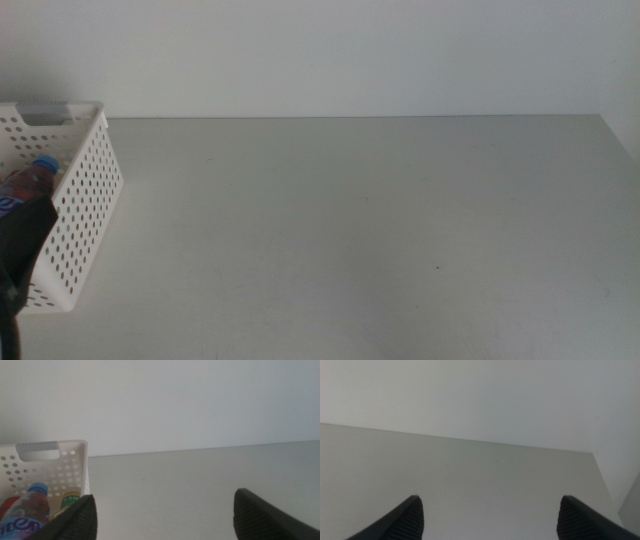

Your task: Use arms to grab the bottles and put them into the dustbin to the left of the table.

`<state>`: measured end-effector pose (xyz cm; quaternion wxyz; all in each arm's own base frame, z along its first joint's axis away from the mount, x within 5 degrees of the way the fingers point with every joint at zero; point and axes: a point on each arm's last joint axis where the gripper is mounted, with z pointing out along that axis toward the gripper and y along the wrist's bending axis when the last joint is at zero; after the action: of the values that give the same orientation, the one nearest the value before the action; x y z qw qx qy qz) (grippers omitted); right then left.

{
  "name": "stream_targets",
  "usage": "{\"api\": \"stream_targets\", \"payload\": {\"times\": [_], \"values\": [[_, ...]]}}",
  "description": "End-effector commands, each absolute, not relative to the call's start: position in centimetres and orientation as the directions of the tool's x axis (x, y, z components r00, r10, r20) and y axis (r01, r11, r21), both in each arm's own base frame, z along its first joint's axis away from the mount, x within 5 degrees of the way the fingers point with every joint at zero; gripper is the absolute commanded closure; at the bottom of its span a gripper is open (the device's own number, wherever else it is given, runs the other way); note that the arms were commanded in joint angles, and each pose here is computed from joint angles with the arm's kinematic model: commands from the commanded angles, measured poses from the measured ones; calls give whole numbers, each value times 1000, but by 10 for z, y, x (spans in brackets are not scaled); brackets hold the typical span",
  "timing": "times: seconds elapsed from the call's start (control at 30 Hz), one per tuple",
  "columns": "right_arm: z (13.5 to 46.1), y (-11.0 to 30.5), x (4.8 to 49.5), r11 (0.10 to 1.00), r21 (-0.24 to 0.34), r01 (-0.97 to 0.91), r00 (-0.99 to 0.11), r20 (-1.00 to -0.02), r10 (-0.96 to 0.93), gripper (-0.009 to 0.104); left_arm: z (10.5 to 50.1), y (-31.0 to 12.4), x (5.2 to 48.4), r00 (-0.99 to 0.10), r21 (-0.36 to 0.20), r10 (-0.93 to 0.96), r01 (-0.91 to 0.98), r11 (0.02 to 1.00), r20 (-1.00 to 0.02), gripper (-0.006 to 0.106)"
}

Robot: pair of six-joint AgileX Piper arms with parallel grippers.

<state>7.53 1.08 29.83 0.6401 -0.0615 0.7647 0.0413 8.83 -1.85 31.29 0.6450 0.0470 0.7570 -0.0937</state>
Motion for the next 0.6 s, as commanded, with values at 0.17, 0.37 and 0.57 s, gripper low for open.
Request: {"api": "stream_targets", "payload": {"times": [0.17,0.37,0.57], "values": [[244,1,57,999,29,-20,-101,-995,27,27,266,-8,72,-48,-135,-131,98,986,-990,7],[201,-1,51,999,28,17,-108,-994,30,27,223,-3,57,-19,-164,-163,37,986,-986,7],[182,-1,53,1000,24,20,-185,-982,28,27,191,-3,55,-61,-161,-159,31,986,-985,7]]}}
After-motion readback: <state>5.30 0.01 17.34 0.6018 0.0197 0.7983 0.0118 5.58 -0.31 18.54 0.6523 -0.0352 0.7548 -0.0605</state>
